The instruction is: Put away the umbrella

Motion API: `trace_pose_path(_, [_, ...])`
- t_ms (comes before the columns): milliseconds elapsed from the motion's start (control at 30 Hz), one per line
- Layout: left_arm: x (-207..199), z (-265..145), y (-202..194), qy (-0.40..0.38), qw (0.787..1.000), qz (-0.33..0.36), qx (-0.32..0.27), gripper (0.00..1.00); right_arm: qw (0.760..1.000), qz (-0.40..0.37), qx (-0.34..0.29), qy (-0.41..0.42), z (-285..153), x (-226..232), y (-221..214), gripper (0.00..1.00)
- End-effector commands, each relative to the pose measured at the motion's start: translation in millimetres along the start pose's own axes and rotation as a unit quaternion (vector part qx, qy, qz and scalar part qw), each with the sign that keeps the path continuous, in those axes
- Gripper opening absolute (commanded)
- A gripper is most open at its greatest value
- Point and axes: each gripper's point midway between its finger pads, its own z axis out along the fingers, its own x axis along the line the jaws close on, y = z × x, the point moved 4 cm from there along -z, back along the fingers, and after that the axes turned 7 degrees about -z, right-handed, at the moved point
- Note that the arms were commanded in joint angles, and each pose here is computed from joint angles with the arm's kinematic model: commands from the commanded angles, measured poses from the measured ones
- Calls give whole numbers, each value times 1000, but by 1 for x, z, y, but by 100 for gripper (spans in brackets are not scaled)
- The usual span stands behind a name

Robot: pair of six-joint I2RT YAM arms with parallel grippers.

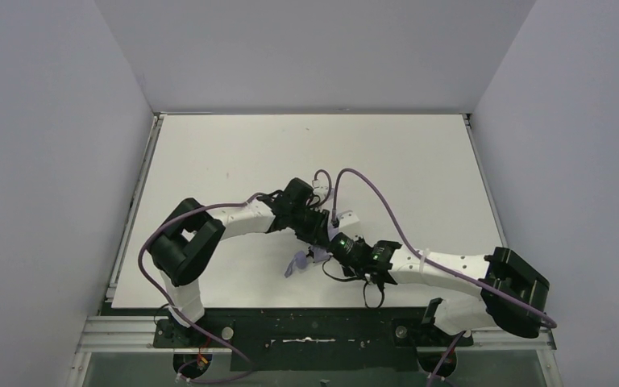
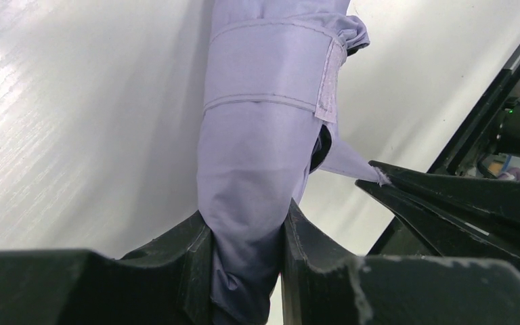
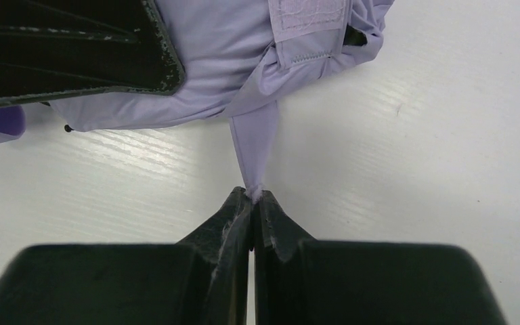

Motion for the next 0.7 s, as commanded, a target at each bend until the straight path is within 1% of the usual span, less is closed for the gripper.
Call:
trace_pose_path(0, [73,-4,-13,199,980,3,-30,0,999,-17,14,-40,-9,-18,-16,1])
trace_pose_path(67, [73,-4,-17,199,979,3,-34,0,999,-5,2,-44,-12,-22,-14,10])
trace_pose_path(167, [71,-4,-22,197,980,1,-37,0,999,20,-29,-41,-21,-26,-5,19])
trace_pose_path(267, [67,-2,-30,196,980,6,-30,0,995,59,-74,-35,-35,-30,9,35])
trace_pose_path(333, [66,-1,-36,200,979,5,-28,0,990,95,-101,-35,-43,-34,16,43])
trace_pose_path(400, [67,-1,-42,205,978,-2,-30,0,980,147,-126,-36,-47,-38,21,47])
trace_pose_path(500, [68,-2,-48,212,977,-15,-34,0,958,244,-147,-31,-44,-40,23,50])
trace_pose_path(667, [71,-6,-58,234,971,-32,-43,0,905,397,-148,-20,-32,-37,21,51])
